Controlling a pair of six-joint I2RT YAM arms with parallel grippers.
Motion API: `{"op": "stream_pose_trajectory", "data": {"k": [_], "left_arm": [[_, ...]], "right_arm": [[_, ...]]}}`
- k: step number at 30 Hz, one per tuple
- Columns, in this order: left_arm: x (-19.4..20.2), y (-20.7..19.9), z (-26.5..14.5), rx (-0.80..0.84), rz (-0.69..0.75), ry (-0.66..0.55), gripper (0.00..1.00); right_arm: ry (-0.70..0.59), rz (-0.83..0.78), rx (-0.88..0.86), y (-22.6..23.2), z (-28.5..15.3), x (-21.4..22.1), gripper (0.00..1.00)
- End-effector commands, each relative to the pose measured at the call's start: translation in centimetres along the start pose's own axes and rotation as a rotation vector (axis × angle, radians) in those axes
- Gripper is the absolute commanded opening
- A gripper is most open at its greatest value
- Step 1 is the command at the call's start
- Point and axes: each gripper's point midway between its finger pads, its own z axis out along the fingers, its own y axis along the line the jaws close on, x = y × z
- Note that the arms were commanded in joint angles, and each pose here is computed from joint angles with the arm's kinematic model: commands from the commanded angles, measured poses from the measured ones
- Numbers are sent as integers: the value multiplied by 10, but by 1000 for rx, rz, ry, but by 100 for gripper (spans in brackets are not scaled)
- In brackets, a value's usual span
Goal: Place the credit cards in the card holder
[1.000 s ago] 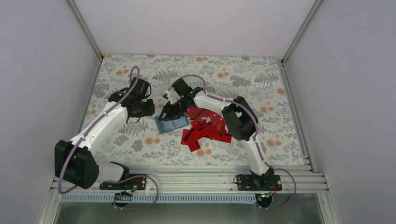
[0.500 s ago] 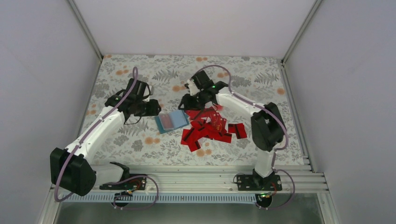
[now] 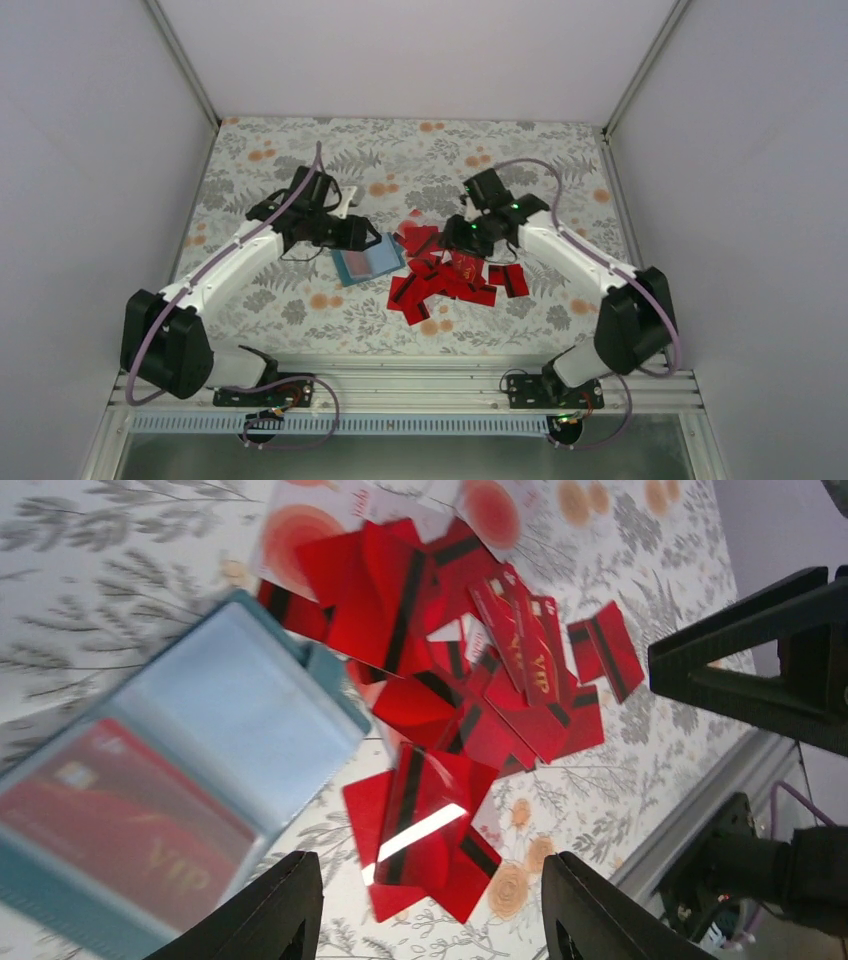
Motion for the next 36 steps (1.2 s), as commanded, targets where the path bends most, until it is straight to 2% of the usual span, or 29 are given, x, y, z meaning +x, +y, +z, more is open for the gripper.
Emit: {"op": "stream_pose_trajectory", "data": {"k": [1, 5, 9, 15, 20, 26, 36], "left_arm": [[2, -26, 19, 118, 59, 27, 56], [10, -45, 53, 159, 32, 72, 56], [17, -50, 91, 114, 4, 124, 54], [3, -73, 134, 67, 19, 193, 52], [-3, -87, 167, 95, 39, 246, 42], [-4, -94, 195, 127, 75, 312, 32], [12, -101, 221, 152, 150, 407, 25]], "right_arm": [[-28, 125, 18, -41, -7, 7, 49], [-33, 185, -1, -74, -4, 15, 50], [-40, 198, -29, -97, 1, 15, 52], [-10, 216, -75, -115, 19, 6, 57], [-18, 226, -115, -123, 27, -6, 62], [-14, 209, -143, -123, 30, -16, 63], [24, 225, -151, -133, 47, -9, 62]]}}
